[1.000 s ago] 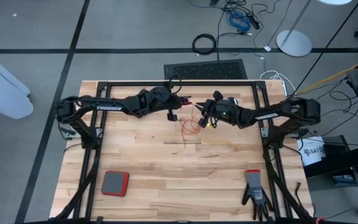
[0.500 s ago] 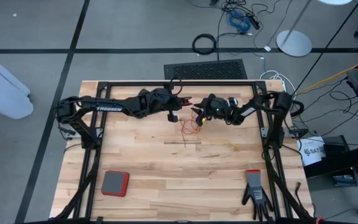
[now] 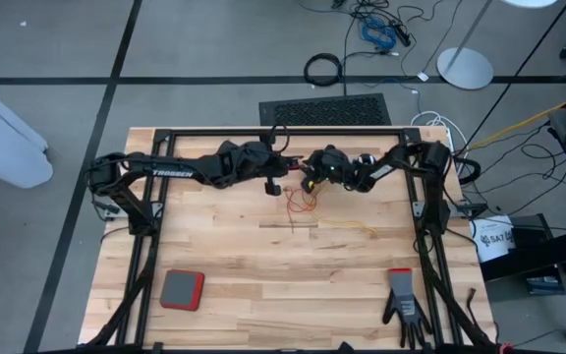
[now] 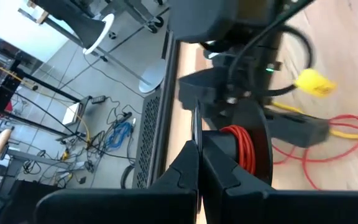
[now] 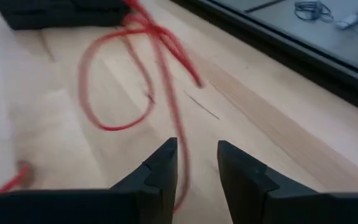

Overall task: Coil cords
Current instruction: Coil the red wire on the spool

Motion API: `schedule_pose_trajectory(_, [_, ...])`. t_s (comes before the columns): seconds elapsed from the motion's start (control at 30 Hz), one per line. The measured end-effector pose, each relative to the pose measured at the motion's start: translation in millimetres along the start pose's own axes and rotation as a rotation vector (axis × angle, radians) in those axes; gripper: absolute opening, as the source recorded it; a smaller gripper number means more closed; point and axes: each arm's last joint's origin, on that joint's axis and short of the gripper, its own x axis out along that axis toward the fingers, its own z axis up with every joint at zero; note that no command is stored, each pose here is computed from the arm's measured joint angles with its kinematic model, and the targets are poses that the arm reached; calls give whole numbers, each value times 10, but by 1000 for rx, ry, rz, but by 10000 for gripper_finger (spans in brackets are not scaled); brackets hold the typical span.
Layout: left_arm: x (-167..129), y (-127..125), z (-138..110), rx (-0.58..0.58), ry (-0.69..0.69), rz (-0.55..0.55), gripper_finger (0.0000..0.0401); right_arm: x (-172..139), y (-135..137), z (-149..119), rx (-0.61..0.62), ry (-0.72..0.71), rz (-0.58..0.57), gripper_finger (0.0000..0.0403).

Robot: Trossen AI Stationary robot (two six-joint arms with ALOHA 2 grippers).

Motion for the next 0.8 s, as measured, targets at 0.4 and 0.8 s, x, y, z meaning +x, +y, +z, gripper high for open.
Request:
schedule_pose_trajectory(0.4, [-14, -107, -94, 45, 91, -112, 0, -12, 38, 2, -44, 21, 100, 14])
schedule_pose_trajectory(0.8, [-48, -193, -221, 107, 211, -218, 0, -39, 118, -64, -69, 102, 183, 2])
